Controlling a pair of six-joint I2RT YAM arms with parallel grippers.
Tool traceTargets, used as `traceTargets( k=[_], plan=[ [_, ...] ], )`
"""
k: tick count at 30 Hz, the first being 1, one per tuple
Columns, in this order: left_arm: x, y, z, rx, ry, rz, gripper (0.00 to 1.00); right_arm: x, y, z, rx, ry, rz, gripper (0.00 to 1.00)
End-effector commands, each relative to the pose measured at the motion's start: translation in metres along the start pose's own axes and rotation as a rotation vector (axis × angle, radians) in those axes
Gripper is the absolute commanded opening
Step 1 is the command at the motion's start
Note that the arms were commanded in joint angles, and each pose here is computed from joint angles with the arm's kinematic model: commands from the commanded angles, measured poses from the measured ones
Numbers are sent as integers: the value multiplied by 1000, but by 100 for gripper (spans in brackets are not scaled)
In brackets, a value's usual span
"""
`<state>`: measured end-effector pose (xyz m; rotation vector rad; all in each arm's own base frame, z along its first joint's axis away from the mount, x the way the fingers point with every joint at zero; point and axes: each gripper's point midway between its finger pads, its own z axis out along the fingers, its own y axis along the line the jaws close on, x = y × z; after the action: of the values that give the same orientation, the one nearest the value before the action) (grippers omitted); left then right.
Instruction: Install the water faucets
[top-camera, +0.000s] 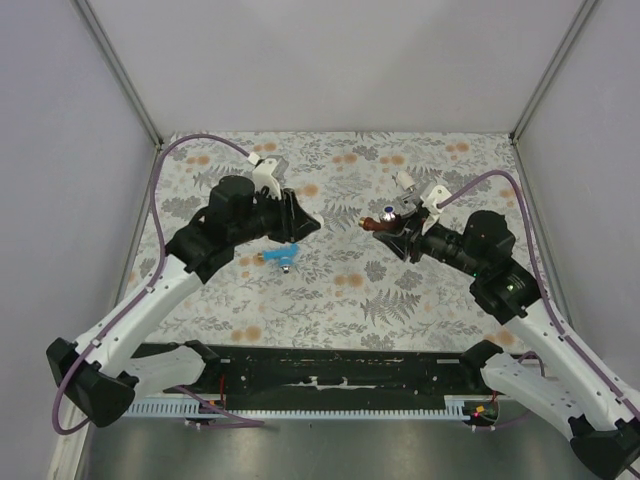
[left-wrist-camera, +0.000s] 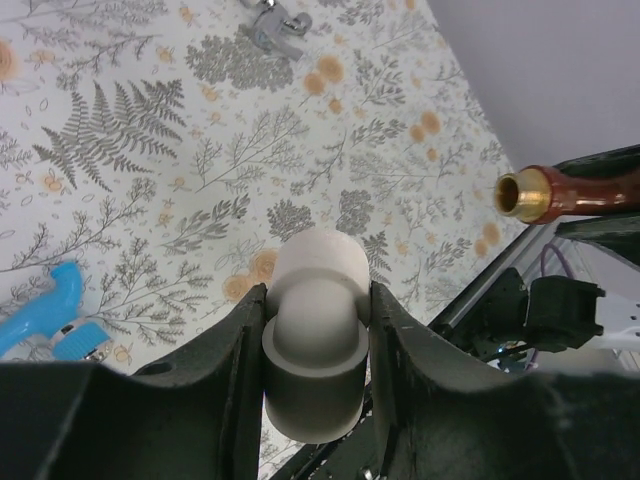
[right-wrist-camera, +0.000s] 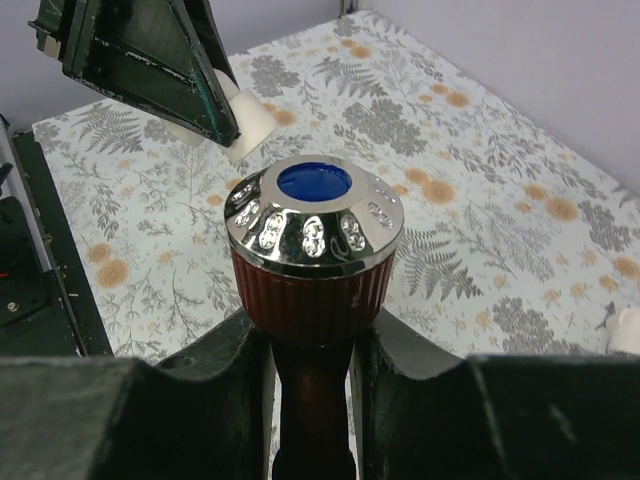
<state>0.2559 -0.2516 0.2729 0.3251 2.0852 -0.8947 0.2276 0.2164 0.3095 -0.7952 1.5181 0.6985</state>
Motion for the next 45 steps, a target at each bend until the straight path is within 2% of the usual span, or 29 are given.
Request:
traceTargets(
  k=[1, 7, 12, 17, 21, 25, 32, 45],
  plan=[
    [-44, -32, -23, 143, -130, 70, 2, -60, 9, 8, -84, -205, -159, 0],
    [-77, -66, -43, 401, -218, 0, 2, -80, 18, 11, -151, -333, -321, 0],
    [-97, -82, -56, 619, -260, -82, 2, -89, 32, 13, -256, -318, -423, 0],
    [-97, -89, -63, 720, -250, -158, 2, -94, 39, 13, -317, -327, -483, 0],
    [-93, -87, -68, 723, -255, -225, 2, -101, 44, 13, -346, -361, -554, 0],
    [-81, -86, -71, 741, -224, -286, 2, -96, 46, 20, -396, -339, -592, 0],
    [-64, -82, -79, 786, -174, -378, 2, -96, 52, 24, -455, -351, -618, 0],
    [-61, -81, -86, 823, -148, -497, 2, -97, 50, 36, -462, -384, -633, 0]
  ],
)
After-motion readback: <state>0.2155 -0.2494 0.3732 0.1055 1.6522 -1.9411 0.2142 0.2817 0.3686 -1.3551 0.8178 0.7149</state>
